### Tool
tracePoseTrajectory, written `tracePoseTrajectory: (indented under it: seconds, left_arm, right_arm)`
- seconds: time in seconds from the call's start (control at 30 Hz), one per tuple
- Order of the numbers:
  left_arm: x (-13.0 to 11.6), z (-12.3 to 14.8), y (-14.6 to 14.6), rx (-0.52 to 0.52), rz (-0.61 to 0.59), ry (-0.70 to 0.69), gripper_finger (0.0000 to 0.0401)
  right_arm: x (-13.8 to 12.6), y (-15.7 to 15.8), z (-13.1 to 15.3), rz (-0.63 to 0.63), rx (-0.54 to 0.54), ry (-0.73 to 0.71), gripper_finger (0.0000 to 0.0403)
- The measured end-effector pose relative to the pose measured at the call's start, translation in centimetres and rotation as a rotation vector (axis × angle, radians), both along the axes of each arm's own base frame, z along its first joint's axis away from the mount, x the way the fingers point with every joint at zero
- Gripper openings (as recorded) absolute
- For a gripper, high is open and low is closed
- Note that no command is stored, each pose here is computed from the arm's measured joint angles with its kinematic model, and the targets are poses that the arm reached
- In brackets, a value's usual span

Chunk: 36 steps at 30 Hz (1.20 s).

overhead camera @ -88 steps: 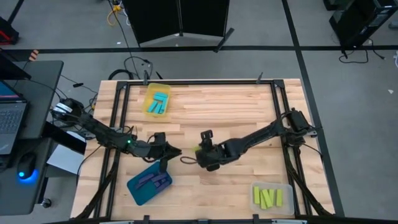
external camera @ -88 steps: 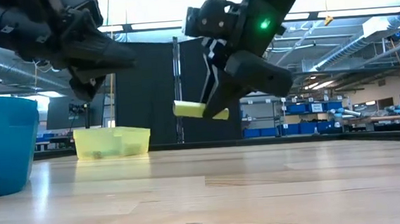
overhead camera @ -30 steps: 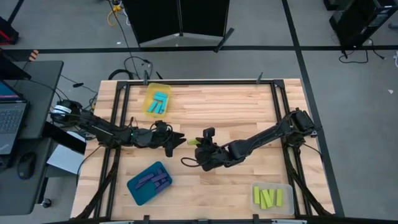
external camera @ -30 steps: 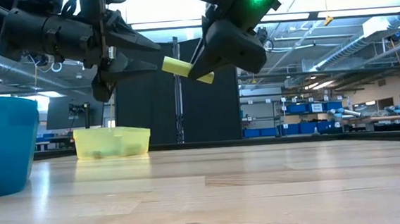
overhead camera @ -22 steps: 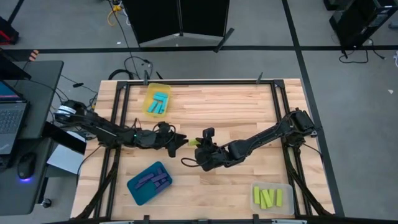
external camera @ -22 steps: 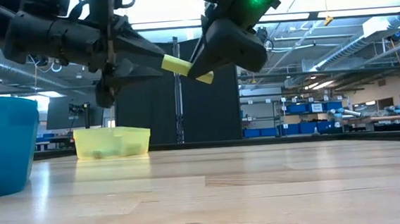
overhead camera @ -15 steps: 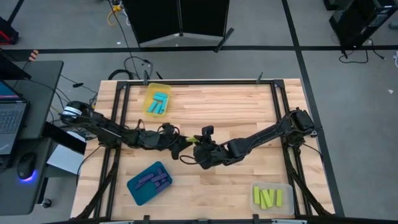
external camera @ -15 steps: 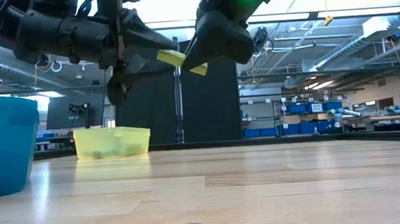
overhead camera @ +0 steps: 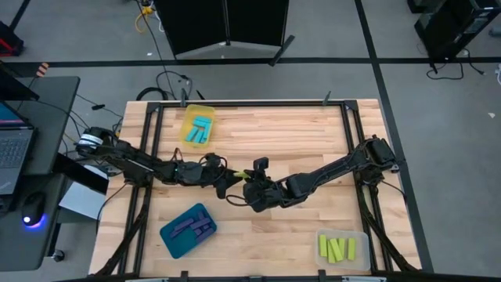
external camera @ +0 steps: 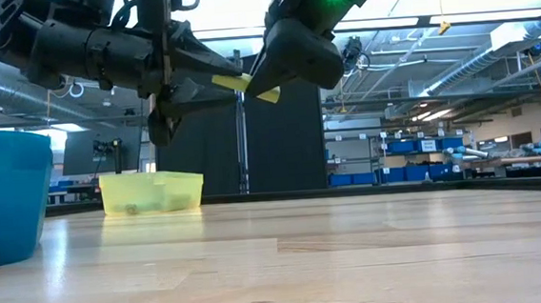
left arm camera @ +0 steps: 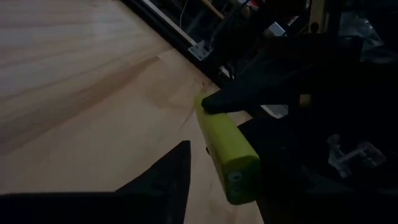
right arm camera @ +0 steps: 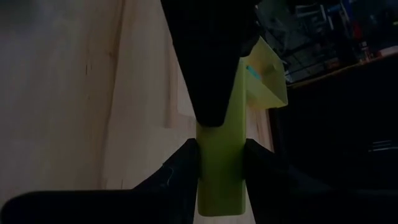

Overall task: Sort blocks
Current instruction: Put the green block into the transparent bin

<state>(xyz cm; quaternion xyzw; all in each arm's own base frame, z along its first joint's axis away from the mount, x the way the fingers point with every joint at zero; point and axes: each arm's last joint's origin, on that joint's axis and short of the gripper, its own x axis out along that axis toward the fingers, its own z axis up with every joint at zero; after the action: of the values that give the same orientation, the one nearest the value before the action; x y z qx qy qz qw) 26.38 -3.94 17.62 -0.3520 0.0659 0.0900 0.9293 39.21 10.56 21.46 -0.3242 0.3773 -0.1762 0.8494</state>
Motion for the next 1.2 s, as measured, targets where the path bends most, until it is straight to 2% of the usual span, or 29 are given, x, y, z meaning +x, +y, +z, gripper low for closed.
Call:
tracePoseTrajectory:
  seconds: [0.23, 0.4, 0.67, 1.0, 1.1, 1.2]
  left_arm:
    - [0.1, 0.0, 0.6, -0.008, -0.026, 0.001, 0.0112]
    - [0.1, -0.1, 0.6, 0.043, -0.031, 0.014, 0.0063]
    - [0.1, -0.1, 0.7, 0.196, -0.054, 0.034, 0.0063]
    - [-0.1, 0.3, 0.8, 0.324, -0.029, 0.045, 0.0063]
    - [-0.7, 1.1, 1.1, 0.411, 0.013, 0.071, 0.0063]
    - [-1.8, 2.3, 2.2, 0.518, 0.144, 0.138, 0.0063]
  right_arm:
    - [0.0, -0.1, -0.1, 0.005, 0.006, 0.008, 0.0112]
    - [0.0, 0.0, -0.1, 0.01, 0.003, 0.016, 0.0114]
    - [-0.2, 0.7, 0.0, -0.004, -0.016, -0.013, 0.0161]
    - [-2.0, 2.8, 0.7, -0.095, -0.241, -0.032, 0.0196]
    - [-2.9, 2.9, 1.4, -0.127, -0.244, -0.045, 0.0195]
    - [-3.8, 2.6, 1.6, -0.167, -0.193, -0.044, 0.0185]
